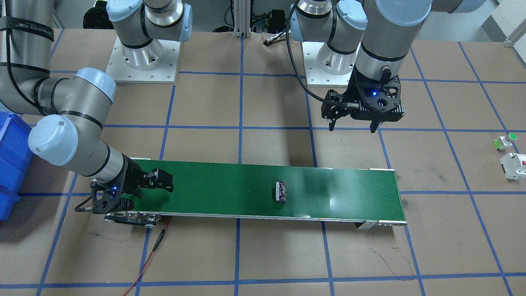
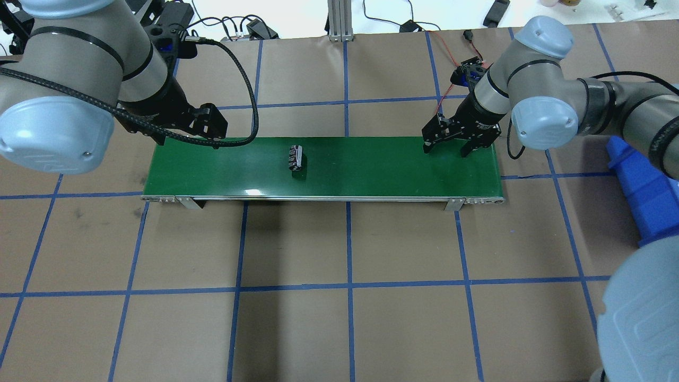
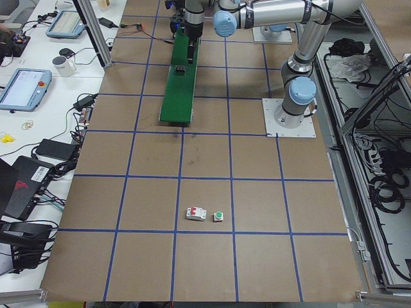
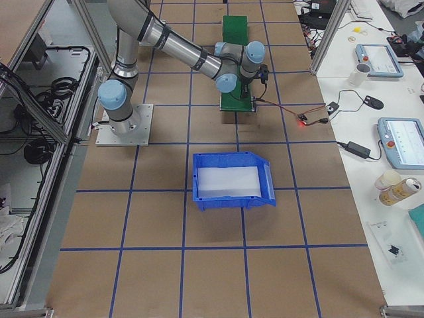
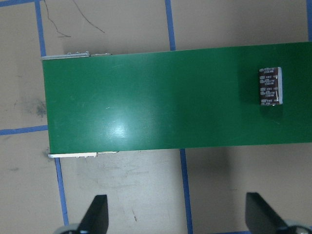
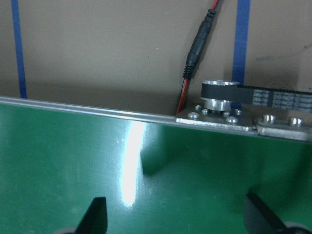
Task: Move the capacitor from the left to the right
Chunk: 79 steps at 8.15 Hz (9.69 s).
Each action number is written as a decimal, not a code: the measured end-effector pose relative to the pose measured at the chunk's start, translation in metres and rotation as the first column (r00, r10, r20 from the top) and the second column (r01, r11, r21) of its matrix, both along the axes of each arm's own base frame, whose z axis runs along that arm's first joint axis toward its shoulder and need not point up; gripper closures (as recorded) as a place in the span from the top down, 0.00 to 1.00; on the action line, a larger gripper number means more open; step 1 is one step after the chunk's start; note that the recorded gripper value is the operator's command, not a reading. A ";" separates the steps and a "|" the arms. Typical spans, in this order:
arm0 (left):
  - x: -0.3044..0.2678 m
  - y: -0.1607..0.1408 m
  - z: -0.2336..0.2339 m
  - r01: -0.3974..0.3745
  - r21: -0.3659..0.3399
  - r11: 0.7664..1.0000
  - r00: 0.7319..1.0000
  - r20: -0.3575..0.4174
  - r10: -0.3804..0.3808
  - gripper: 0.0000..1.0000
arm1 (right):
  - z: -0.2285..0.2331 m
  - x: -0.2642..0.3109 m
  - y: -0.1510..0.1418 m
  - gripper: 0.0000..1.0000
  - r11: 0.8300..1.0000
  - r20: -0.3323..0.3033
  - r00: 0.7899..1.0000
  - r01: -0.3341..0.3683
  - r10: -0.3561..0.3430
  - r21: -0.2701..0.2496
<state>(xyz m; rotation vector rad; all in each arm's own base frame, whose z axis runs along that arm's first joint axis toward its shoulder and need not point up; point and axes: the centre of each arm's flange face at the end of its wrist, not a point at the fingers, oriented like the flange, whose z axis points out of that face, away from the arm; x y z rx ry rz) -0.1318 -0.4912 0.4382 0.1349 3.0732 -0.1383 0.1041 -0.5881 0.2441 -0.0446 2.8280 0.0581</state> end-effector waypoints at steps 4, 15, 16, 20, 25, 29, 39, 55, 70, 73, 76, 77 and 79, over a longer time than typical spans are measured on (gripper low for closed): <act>0.000 0.000 0.000 -0.005 0.000 1.000 1.000 -0.001 0.005 1.00 | -0.001 0.000 0.000 1.00 1.000 -0.001 1.000 0.000 0.000 0.001; 0.000 -0.001 -0.002 -0.005 -0.004 1.000 1.000 -0.001 0.005 1.00 | -0.002 0.000 0.000 1.00 1.000 0.000 1.000 0.000 0.000 0.005; 0.000 -0.001 -0.002 -0.005 -0.004 1.000 1.000 -0.001 0.005 1.00 | -0.002 0.000 0.000 1.00 1.000 0.000 1.000 0.000 0.000 0.005; -0.001 0.000 -0.003 0.000 -0.004 1.000 1.000 -0.001 0.000 1.00 | -0.002 0.000 0.000 1.00 1.000 0.000 1.000 0.000 0.000 0.004; -0.001 -0.001 -0.003 -0.004 -0.003 1.000 1.000 -0.001 0.004 1.00 | -0.001 0.000 0.000 1.00 1.000 0.003 1.000 0.000 0.000 0.002; -0.001 -0.001 -0.004 -0.013 -0.002 1.000 1.000 -0.001 0.013 1.00 | 0.000 0.000 -0.001 0.93 1.000 0.003 1.000 0.001 -0.001 0.000; -0.003 -0.004 -0.012 -0.034 0.013 0.999 0.999 -0.003 0.034 1.00 | 0.012 -0.009 -0.006 0.00 0.999 -0.092 0.996 -0.007 0.002 -0.049; -0.003 -0.004 -0.011 -0.038 0.011 0.999 0.999 -0.003 0.038 1.00 | 0.031 -0.433 0.037 0.10 0.935 -0.330 0.895 -0.345 0.301 -0.081; -0.003 -0.005 -0.011 -0.066 0.025 0.998 0.998 0.000 0.066 1.00 | 0.223 -0.087 0.065 1.00 0.982 -0.283 0.955 -0.130 0.088 -0.133; 0.000 -0.001 -0.012 -0.072 0.058 0.996 0.997 -0.001 0.072 1.00 | 0.225 0.062 0.086 1.00 0.984 -0.268 0.962 -0.087 0.043 -0.153; 0.002 0.000 -0.012 -0.073 0.065 0.995 0.997 0.003 0.073 1.00 | 0.220 0.087 0.094 1.00 0.987 -0.254 0.966 -0.079 0.042 -0.138; 0.002 0.000 -0.012 -0.072 0.066 0.995 0.997 0.004 0.072 1.00 | 0.221 0.089 0.096 1.00 0.987 -0.253 0.966 -0.082 0.044 -0.140; 0.002 0.001 -0.013 -0.070 0.067 0.995 0.998 0.005 0.070 1.00 | 0.221 0.090 0.097 1.00 0.986 -0.255 0.966 -0.088 0.050 -0.139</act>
